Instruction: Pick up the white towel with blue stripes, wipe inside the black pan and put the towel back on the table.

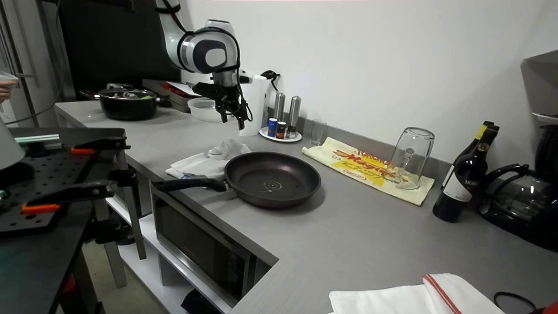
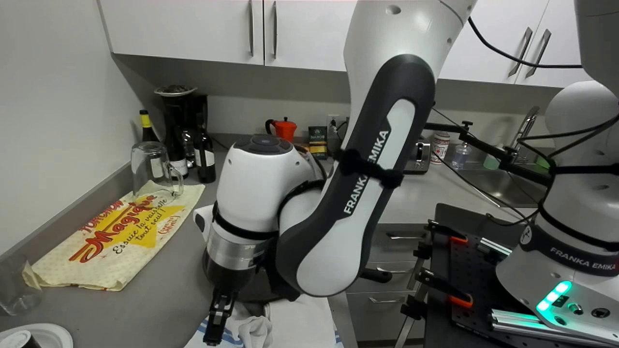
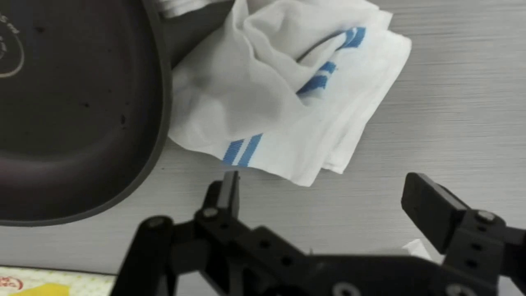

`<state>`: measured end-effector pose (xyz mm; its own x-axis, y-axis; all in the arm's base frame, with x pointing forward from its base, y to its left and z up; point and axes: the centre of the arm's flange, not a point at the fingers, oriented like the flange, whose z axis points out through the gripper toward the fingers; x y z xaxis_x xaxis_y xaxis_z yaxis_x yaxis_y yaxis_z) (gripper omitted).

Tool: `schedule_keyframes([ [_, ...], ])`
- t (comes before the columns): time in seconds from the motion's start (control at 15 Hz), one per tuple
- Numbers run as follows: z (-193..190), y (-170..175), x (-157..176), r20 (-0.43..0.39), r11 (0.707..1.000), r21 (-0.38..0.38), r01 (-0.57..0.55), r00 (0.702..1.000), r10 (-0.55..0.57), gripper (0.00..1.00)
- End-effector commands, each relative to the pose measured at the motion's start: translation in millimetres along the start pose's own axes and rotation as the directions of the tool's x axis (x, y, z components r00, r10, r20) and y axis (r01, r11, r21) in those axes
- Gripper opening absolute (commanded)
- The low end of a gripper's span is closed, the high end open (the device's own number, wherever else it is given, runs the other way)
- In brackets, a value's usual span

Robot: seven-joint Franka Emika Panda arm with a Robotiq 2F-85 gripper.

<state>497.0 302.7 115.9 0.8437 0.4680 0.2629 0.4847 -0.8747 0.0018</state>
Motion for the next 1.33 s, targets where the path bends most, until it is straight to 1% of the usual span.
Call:
schedule_keyframes([
  [0.0, 26, -7, 10, 0.004, 0.988, -0.115, -0.103, 0.995, 0.104, 1.00],
  [0.27, 33, -7, -10, 0.097, 0.963, -0.205, -0.174, 0.976, 0.197, 1.00],
  [0.4, 38, -10, -18, 0.139, 0.954, -0.221, -0.201, 0.962, 0.235, 1.00],
  [0.53, 43, -14, -23, 0.165, 0.949, -0.219, -0.228, 0.950, 0.266, 1.00],
  [0.93, 51, -21, -14, 0.139, 0.949, -0.142, -0.282, 0.943, 0.301, 1.00],
  [1.27, 65, -7, -9, 0.098, 0.949, -0.101, -0.297, 0.947, 0.307, 1.00],
])
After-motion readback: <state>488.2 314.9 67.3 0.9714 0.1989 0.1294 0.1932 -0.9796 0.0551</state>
